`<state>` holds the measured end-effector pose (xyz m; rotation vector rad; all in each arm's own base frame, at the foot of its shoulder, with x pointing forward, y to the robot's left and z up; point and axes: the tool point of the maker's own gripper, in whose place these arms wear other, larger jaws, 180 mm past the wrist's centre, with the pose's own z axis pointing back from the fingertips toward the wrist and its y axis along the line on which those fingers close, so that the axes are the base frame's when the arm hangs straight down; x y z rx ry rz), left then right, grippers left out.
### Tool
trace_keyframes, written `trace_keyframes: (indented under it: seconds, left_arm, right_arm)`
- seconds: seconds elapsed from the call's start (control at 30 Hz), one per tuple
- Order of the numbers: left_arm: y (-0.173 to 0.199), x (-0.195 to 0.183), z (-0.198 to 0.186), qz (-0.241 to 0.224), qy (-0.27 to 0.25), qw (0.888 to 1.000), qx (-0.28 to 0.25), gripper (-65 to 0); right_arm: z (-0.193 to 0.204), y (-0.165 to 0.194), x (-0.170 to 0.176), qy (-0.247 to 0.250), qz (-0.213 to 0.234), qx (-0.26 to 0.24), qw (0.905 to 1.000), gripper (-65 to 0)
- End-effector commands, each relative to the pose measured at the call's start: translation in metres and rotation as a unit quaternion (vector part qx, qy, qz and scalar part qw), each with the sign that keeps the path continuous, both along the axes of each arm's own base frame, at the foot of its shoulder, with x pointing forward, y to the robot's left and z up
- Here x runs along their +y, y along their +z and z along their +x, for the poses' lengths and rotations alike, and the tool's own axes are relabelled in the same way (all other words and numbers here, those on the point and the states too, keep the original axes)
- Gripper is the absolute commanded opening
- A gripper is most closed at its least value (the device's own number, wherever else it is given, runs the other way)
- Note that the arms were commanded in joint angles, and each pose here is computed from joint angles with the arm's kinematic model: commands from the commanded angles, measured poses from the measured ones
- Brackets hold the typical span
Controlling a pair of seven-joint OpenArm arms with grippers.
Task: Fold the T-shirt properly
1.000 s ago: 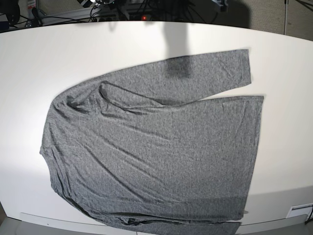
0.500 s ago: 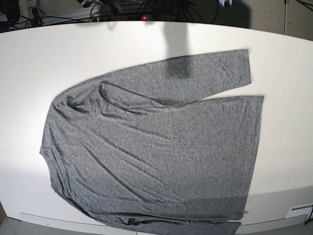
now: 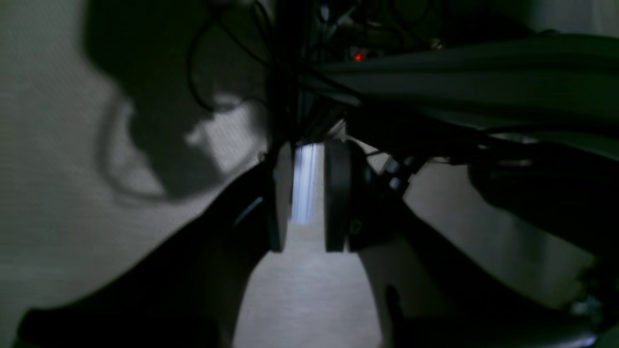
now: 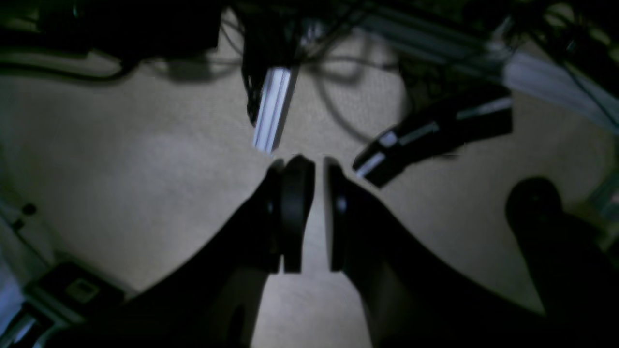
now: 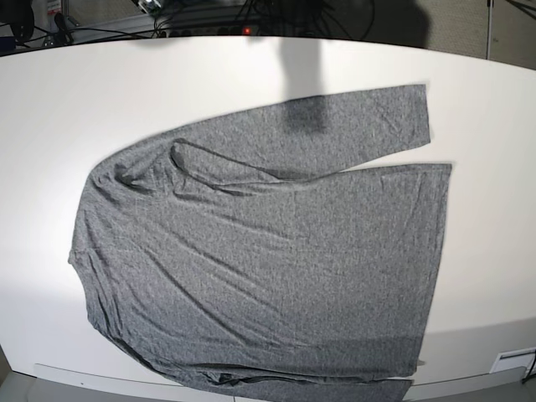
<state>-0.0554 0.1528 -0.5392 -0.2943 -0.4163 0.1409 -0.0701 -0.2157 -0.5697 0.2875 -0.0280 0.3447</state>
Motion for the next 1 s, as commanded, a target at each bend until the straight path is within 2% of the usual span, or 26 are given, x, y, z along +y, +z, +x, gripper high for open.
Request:
trace_keyframes:
  seconds: [0.0, 0.1, 0.3, 0.5, 0.73, 0.87, 0.97]
  left_arm:
    - [0.012, 0.005, -0.005, 0.006, -0.004, 1.0, -0.008, -52.3]
    - [0.042, 0.014, 0.001, 0.026, -0.017, 0.999, -0.038, -52.3]
    - [0.104, 0.019, 0.028, 0.062, -0.069, 0.991, -0.098, -52.3]
    - [0.144, 0.015, 0.076, 0.1, -0.125, 0.976, -0.149, -52.3]
    - [0.167, 0.018, 0.123, 0.174, -0.2, 0.943, -0.202, -52.3]
    - [0.172, 0.02, 0.154, 0.202, -0.24, 0.921, -0.233, -52.3]
    - [0.168, 0.011, 0.172, 0.217, -0.298, 0.898, -0.239, -50.7]
  right_arm:
    - [-0.005, 0.011, -0.001, 0.006, 0.01, -0.003, 0.9999, -56.2]
    - [-0.012, 0.039, 0.0, 0.023, 0.017, -0.012, 0.9995, -56.2]
    - [0.002, 0.096, -0.003, 0.041, -0.024, -0.079, 0.9957, -56.2]
    - [0.053, 0.161, -0.015, 0.068, -0.059, -0.174, 0.9806, -56.2]
    - [0.132, 0.224, -0.044, 0.087, -0.123, -0.297, 0.943, -56.2]
    - [0.158, 0.237, -0.038, 0.154, -0.109, -0.314, 0.9304, -56.2]
    - [0.172, 0.241, -0.034, 0.198, -0.098, -0.321, 0.9209, -56.2]
